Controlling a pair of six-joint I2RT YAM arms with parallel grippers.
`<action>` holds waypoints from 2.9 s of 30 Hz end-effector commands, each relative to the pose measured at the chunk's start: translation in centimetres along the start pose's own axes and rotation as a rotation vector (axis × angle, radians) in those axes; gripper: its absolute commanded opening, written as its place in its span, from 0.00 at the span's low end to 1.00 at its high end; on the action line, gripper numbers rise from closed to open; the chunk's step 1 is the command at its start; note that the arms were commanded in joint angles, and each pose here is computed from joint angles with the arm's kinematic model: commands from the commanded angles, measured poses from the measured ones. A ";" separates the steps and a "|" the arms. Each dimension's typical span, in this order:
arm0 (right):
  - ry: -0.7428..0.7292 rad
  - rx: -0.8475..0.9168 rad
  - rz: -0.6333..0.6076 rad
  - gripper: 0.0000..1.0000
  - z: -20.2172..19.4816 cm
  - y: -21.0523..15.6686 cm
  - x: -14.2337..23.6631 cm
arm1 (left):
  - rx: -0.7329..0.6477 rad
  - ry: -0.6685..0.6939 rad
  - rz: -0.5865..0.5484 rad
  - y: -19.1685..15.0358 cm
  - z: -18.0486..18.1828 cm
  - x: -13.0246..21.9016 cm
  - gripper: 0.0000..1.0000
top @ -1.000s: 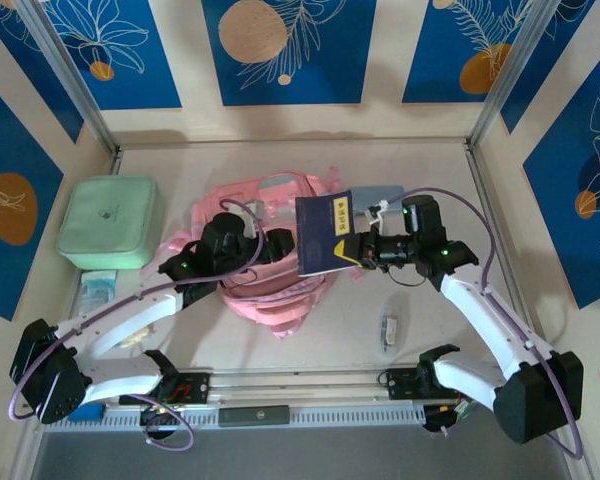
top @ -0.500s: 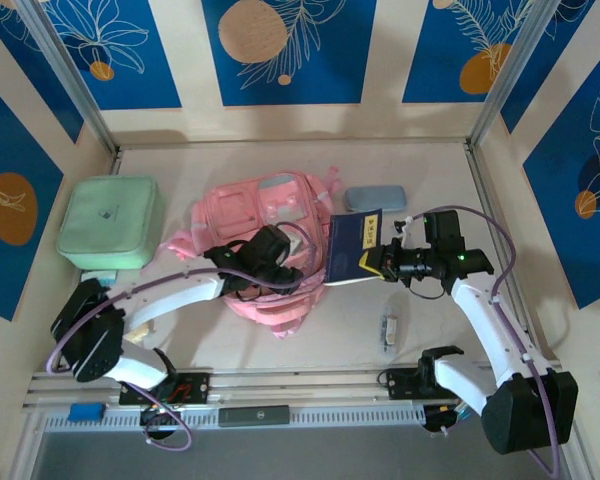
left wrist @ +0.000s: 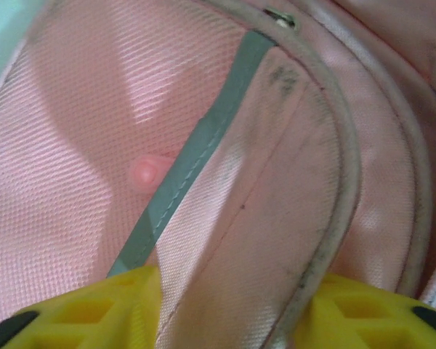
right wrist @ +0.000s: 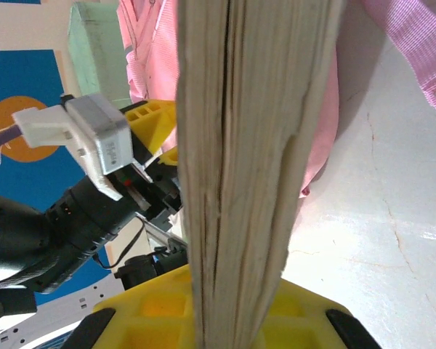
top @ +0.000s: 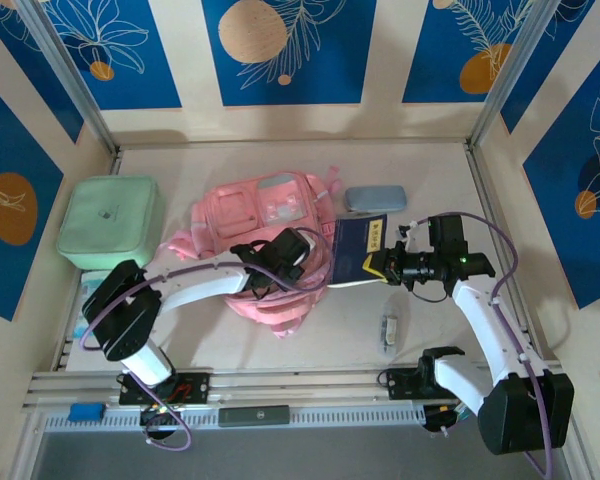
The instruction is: Pack the student bag
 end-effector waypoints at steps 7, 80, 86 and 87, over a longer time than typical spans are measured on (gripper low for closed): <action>0.061 0.045 0.020 0.00 1.2 -0.4 0.7 | 0.016 0.063 -0.012 1.6 2.3 1.0 0.11; -0.267 0.188 -0.155 0.02 -0.9 4.9 -17.1 | 0.531 -0.022 -0.291 11.1 7.0 13.8 0.00; -0.256 0.216 -0.152 0.01 -0.4 5.8 -17.0 | 0.557 -0.052 -0.289 11.4 6.3 13.3 0.00; -0.243 0.215 -0.139 0.01 -0.5 5.4 -16.8 | 0.556 -0.042 -0.283 11.4 6.3 13.1 0.00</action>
Point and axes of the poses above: each hand's point on the last joint's axis, 136 mm out from that joint toward the fingers, its own x axis back along the fingers, its own z axis along the line the jaws close on, y = z × x, the point moved 1 cm from there along x, back along the fingers, and after that the axes turned 7 degrees about -x, right-handed, at the moved point
